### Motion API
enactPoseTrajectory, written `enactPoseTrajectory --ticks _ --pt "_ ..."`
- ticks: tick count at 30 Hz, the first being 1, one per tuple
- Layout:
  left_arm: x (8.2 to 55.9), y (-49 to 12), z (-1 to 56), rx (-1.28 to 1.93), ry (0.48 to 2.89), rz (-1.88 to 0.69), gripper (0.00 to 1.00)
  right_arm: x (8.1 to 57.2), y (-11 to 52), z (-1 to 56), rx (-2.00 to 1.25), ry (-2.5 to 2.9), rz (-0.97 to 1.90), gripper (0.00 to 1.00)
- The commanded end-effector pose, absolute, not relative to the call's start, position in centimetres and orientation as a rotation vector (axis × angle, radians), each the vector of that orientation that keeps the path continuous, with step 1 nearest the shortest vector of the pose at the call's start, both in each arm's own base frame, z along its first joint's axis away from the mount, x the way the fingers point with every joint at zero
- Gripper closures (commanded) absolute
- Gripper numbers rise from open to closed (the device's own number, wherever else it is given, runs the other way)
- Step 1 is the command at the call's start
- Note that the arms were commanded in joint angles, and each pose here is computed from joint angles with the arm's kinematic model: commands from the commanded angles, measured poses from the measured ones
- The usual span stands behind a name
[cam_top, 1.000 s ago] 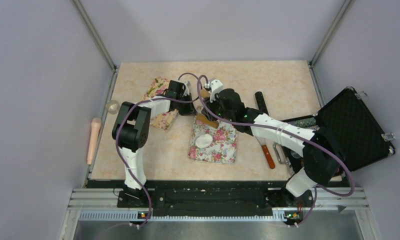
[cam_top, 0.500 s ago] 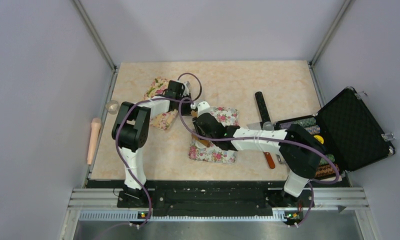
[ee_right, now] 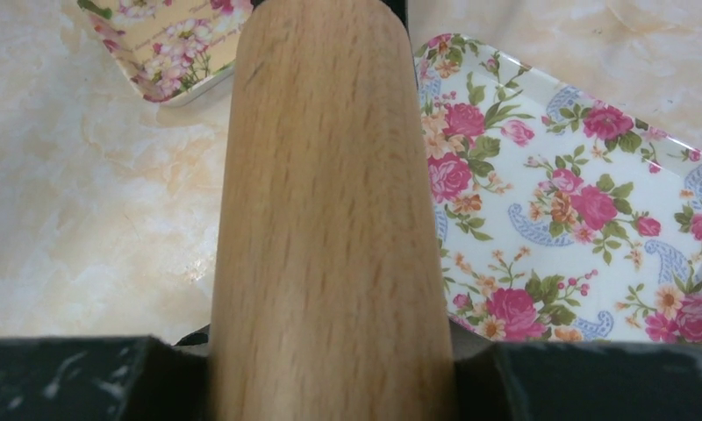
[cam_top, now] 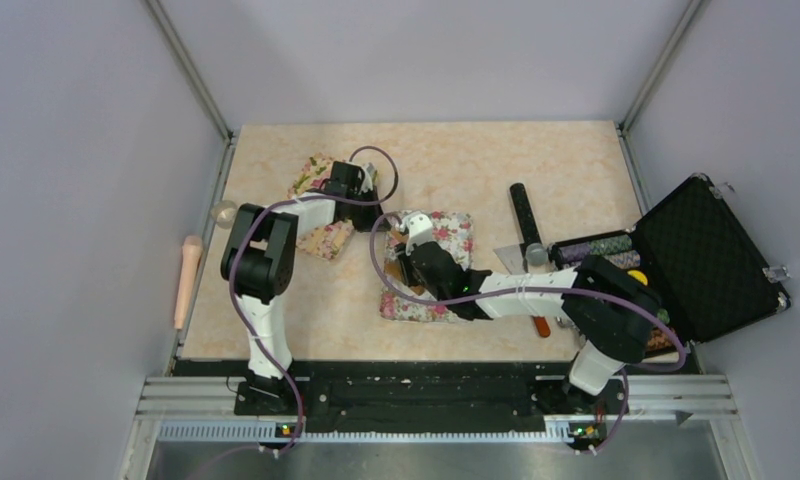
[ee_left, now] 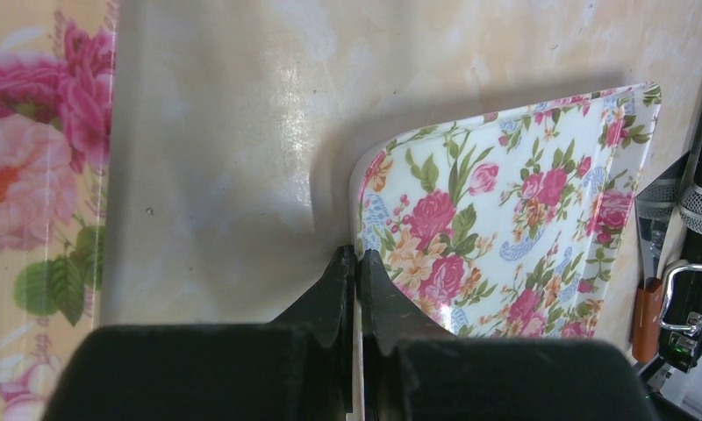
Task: Roll out the dumpling wrappers from the dough
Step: Flatten out the dough on the work surface.
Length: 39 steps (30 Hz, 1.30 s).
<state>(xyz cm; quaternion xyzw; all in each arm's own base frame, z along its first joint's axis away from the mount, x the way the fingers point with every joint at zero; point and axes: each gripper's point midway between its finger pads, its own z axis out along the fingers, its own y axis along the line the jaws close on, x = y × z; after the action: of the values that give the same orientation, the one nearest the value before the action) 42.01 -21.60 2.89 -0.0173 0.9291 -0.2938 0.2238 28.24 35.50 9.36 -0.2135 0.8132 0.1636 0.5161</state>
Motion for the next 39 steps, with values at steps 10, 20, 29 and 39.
enactPoseTrajectory --ticks 10,20,29,39 --pt "41.7 -19.8 3.1 -0.063 2.569 -0.758 1.00 27.8 25.4 -1.1 -0.724 2.190 -0.016 1.00" --pt "41.7 -19.8 3.9 -0.055 2.556 -0.765 1.00 27.5 24.1 -2.8 -0.787 2.214 -0.113 1.00" --pt "41.6 -19.9 4.2 -0.053 2.552 -0.769 1.00 27.0 24.0 -3.7 -0.825 2.234 -0.119 1.00" --pt "41.6 -19.9 4.5 -0.050 2.546 -0.774 1.00 26.9 24.0 -4.3 -0.841 2.241 -0.127 1.00"
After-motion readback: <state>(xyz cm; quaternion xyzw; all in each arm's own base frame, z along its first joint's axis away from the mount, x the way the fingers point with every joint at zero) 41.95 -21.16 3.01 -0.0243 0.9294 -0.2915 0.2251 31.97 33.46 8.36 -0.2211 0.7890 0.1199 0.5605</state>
